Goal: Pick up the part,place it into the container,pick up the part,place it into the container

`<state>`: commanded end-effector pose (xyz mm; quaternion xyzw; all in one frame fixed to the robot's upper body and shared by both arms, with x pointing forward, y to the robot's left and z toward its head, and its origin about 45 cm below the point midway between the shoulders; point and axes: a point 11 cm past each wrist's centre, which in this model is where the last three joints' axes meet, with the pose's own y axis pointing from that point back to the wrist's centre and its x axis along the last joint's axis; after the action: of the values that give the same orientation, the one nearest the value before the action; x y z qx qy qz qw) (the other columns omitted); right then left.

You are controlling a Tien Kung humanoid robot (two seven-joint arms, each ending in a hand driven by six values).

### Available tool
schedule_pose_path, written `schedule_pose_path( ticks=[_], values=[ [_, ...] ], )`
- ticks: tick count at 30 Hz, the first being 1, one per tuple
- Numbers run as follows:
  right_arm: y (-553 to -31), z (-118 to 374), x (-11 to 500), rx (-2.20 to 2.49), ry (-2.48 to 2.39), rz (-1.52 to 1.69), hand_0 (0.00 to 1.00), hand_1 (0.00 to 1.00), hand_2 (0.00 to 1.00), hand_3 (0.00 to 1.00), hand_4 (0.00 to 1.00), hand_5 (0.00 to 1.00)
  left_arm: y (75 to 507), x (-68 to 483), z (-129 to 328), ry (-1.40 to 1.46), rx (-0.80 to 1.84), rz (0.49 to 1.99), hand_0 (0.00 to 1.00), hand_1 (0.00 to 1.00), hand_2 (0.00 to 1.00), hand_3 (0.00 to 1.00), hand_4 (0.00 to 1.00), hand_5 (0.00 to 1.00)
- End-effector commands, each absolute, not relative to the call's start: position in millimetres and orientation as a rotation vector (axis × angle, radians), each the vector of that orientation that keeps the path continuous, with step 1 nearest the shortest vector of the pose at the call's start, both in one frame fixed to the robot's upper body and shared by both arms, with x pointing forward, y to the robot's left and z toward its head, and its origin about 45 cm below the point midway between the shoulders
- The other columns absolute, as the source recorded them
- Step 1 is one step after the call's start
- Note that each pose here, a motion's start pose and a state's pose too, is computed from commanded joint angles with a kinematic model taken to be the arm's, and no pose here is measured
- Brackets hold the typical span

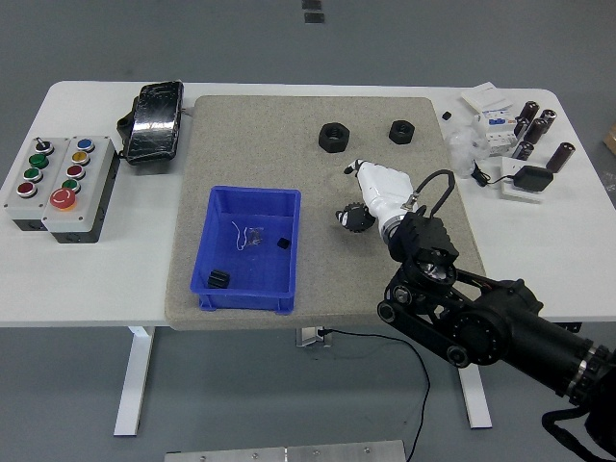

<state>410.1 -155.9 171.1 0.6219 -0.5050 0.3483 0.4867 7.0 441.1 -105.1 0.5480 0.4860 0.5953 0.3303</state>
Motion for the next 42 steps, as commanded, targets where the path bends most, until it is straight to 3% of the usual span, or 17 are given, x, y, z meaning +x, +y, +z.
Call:
schedule_pose_path(
  ticks=[2, 3, 14, 15, 20, 21, 26, 27, 34, 42],
  values=[
    [-158, 167, 411, 1.507, -1.21, 0.831, 0.543, 0.686, 0.775, 0.792, 0.94, 0.347, 441, 7, -105, 1.27, 1.434, 1.557, 0.708, 0.672, 0.674, 0.745, 0.803, 0.878],
    [-159, 165, 411, 1.506, -1.203, 0.824, 0.547, 0.691, 0.782, 0.786, 0.953, 0.396, 441, 7, -105, 1.269, 1.434, 1.557, 0.708, 0.672, 0.673, 0.742, 0.801, 0.874],
    [-163, 143, 410, 1.486, -1.126, 0.773, 0.545, 0.691, 0.78, 0.784, 0.953, 0.403, 442, 8, -105, 1.262, 1.437, 1.56, 0.708, 0.672, 0.673, 0.74, 0.798, 0.873],
    [-163, 142, 410, 1.486, -1.127, 0.772, 0.523, 0.657, 0.641, 0.674, 0.601, 0.195, 443, 9, -105, 1.262, 1.437, 1.561, 0.708, 0.674, 0.672, 0.738, 0.795, 0.871],
    [-164, 139, 410, 1.485, -1.137, 0.771, 0.523, 0.657, 0.641, 0.674, 0.601, 0.195, 443, 9, -104, 1.26, 1.436, 1.562, 0.708, 0.674, 0.672, 0.738, 0.795, 0.871],
    [-164, 139, 410, 1.485, -1.139, 0.771, 0.507, 0.626, 0.547, 0.61, 0.542, 0.002, 443, 9, -105, 1.259, 1.436, 1.562, 0.707, 0.674, 0.672, 0.736, 0.795, 0.871],
    [-165, 136, 409, 1.481, -1.143, 0.774, 0.507, 0.626, 0.547, 0.61, 0.542, 0.002, 442, 9, -105, 1.257, 1.435, 1.56, 0.707, 0.674, 0.672, 0.736, 0.795, 0.871],
    [-165, 136, 409, 1.48, -1.142, 0.775, 0.511, 0.611, 0.502, 0.54, 0.498, 0.002, 442, 10, -105, 1.257, 1.435, 1.56, 0.707, 0.674, 0.671, 0.735, 0.794, 0.872],
    [-166, 139, 409, 1.476, -1.171, 0.799, 0.503, 0.605, 0.485, 0.522, 0.47, 0.002, 442, 10, -105, 1.253, 1.433, 1.563, 0.707, 0.674, 0.671, 0.733, 0.792, 0.871],
    [-162, 178, 412, 1.479, -1.294, 0.896, 0.499, 0.602, 0.48, 0.519, 0.472, 0.002, 442, 8, -105, 1.254, 1.434, 1.564, 0.707, 0.674, 0.671, 0.733, 0.792, 0.871]
  ],
)
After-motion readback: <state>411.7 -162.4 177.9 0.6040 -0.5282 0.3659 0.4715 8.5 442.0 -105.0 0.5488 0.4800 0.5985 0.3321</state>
